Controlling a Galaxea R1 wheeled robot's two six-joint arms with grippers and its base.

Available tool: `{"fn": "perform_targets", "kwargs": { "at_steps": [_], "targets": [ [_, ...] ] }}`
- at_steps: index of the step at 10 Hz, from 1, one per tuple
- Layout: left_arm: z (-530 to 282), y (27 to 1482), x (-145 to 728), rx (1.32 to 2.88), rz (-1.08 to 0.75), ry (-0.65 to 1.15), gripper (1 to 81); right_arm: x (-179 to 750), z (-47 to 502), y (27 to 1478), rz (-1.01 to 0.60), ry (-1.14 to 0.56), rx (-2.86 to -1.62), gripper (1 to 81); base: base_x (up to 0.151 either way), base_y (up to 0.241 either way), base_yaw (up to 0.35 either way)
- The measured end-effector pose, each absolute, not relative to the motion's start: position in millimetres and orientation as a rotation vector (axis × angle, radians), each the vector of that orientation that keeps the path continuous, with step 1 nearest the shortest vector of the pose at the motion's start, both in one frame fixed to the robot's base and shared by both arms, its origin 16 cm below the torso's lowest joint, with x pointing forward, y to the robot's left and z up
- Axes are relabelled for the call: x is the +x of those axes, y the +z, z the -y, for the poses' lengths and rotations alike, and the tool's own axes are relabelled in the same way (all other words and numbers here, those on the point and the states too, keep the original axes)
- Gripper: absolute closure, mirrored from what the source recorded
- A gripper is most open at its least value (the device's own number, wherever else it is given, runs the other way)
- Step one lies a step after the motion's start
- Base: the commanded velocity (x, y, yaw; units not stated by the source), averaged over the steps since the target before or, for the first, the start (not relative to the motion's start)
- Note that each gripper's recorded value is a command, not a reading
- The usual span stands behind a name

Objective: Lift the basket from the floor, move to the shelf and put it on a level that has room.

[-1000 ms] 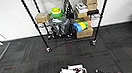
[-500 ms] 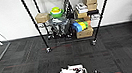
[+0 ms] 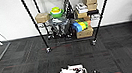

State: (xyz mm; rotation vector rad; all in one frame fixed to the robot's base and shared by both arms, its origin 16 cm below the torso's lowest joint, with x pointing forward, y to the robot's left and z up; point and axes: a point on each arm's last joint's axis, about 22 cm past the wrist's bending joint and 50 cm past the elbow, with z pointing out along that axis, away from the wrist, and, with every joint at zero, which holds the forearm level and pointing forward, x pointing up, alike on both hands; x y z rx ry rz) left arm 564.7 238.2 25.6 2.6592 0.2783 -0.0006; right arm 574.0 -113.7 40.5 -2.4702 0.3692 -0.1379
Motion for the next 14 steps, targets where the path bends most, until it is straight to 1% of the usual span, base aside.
{"fn": "perform_targets", "kwargs": {
  "at_steps": [1,2,3,11,14],
  "targets": [
    [-240.3,25.9,564.6,2.66,-0.279,0.0,1.0,574.5,114.5,40.5,-0.377,-0.137,-2.469,81.1,0.0,0.0,0.0],
    [-239.7,26.7,564.3,2.655,-0.29,-0.004,81.1,573.5,118.0,39.4,-0.353,-0.146,-2.479,81.1,0.0,0.0,0.0],
    [-238.4,26.9,564.7,2.656,-0.267,0.004,81.1,572.9,118.9,38.9,-0.355,-0.147,-2.479,81.1,0.0,0.0,0.0],
    [-233.8,28.3,564.3,2.647,-0.262,0.002,81.1,572.8,120.7,39.5,-0.36,-0.146,-2.478,81.1,0.0,0.0,0.0],
    [-221.1,42.8,557.3,2.594,-0.222,-0.01,81.1,559.7,122.7,48.4,-0.36,-0.138,-2.442,81.1,0.0,0.0,0.0]
  ]
}}
